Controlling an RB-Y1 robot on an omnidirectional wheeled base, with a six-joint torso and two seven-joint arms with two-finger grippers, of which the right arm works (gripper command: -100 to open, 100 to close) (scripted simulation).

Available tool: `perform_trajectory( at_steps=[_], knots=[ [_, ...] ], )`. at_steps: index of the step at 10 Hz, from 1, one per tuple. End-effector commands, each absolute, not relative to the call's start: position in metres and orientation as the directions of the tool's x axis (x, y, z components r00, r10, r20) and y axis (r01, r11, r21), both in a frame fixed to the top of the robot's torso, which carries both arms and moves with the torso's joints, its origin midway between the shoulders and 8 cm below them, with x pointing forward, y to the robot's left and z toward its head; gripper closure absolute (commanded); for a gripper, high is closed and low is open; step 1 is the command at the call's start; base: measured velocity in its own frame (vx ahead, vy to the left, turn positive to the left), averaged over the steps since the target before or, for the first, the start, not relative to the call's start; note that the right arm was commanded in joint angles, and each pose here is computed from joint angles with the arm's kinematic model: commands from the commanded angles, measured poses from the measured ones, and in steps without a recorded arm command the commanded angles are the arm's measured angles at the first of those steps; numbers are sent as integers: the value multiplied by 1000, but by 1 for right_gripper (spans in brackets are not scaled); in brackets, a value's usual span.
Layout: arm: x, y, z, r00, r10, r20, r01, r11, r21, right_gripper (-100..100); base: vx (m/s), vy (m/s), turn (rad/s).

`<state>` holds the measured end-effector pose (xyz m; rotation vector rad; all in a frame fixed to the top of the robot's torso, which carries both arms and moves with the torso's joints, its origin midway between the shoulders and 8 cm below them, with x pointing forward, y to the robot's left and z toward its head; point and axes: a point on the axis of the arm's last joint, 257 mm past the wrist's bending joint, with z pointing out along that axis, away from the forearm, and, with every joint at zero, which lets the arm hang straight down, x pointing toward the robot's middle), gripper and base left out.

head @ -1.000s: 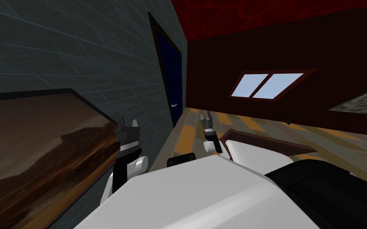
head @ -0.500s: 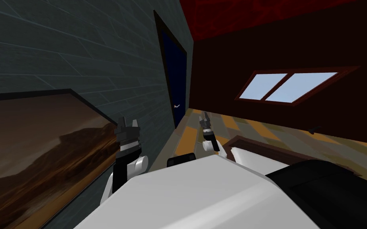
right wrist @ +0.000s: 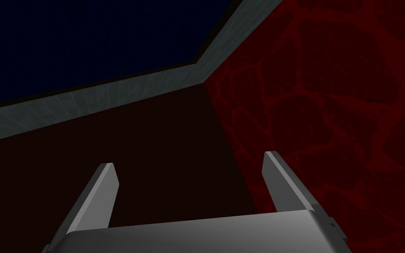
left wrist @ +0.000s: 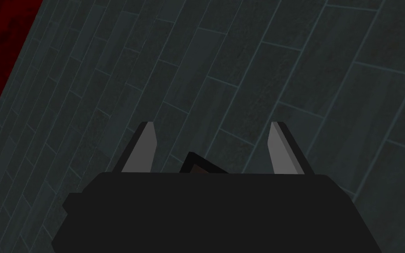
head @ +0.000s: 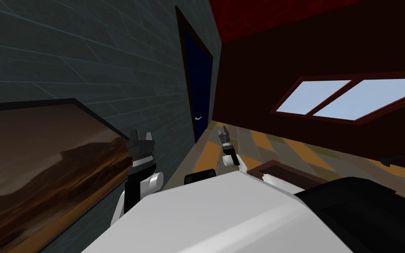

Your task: Pull the door open

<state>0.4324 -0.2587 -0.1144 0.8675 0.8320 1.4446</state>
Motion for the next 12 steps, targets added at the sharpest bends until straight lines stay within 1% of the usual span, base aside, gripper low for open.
perform_trajectory(
  at_steps=[1, 7, 12],
  knots=[
    [436, -259, -125, -30, 999, 40, -454, -49, 890, -100, 107, -96, 127],
    [449, -259, -157, -41, 998, 39, -411, -52, 910, -100, 75, -65, 144],
    [459, -260, -185, -48, 998, 38, -372, -53, 927, -100, 73, -80, 146]
  ],
)
